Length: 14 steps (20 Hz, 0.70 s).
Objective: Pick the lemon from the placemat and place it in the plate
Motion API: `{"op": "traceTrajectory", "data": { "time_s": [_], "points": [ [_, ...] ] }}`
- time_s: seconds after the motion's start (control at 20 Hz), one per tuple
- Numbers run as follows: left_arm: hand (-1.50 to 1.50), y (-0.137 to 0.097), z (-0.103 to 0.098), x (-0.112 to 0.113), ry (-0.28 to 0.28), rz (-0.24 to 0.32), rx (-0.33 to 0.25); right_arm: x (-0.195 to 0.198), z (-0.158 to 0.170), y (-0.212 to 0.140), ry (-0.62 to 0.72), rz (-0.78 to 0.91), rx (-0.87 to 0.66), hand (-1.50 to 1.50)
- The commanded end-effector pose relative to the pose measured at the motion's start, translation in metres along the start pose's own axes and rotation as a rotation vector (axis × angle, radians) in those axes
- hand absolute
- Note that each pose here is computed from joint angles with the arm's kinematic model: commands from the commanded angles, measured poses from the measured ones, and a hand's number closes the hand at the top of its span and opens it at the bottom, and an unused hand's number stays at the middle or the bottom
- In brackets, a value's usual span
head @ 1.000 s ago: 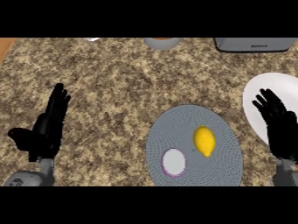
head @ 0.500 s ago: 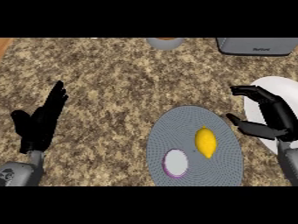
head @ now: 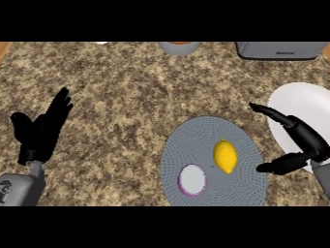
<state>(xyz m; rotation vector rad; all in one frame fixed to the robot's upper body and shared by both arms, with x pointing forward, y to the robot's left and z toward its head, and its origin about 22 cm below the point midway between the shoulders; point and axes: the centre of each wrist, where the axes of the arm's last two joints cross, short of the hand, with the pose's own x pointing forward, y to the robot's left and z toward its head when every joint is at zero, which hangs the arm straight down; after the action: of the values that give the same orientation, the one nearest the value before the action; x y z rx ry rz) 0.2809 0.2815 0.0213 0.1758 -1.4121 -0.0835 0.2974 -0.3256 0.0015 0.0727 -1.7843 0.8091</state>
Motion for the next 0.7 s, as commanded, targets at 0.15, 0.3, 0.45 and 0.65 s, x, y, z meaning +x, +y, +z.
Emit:
{"op": "traceTrajectory", "data": {
  "time_s": [0.15, 0.3, 0.45, 0.65],
  "points": [
    [0.0, 0.009, 0.004, -0.001, 0.015, -0.007, 0.017, 0.032, -0.018, 0.0, 0.04, 0.153, 0.117, -1.5],
    [0.0, 0.011, -0.001, -0.014, 0.015, 0.0, 0.006, 0.034, -0.006, 0.001, 0.067, 0.184, 0.193, -1.5],
    [0.0, 0.025, -0.004, 0.004, -0.001, 0.003, 0.005, 0.045, -0.016, -0.008, 0.159, 0.233, 0.266, -1.5],
    [0.0, 0.004, -0.01, 0.004, 0.019, 0.003, 0.009, 0.059, -0.021, 0.011, 0.195, 0.304, 0.36, -1.5]
  ]
}}
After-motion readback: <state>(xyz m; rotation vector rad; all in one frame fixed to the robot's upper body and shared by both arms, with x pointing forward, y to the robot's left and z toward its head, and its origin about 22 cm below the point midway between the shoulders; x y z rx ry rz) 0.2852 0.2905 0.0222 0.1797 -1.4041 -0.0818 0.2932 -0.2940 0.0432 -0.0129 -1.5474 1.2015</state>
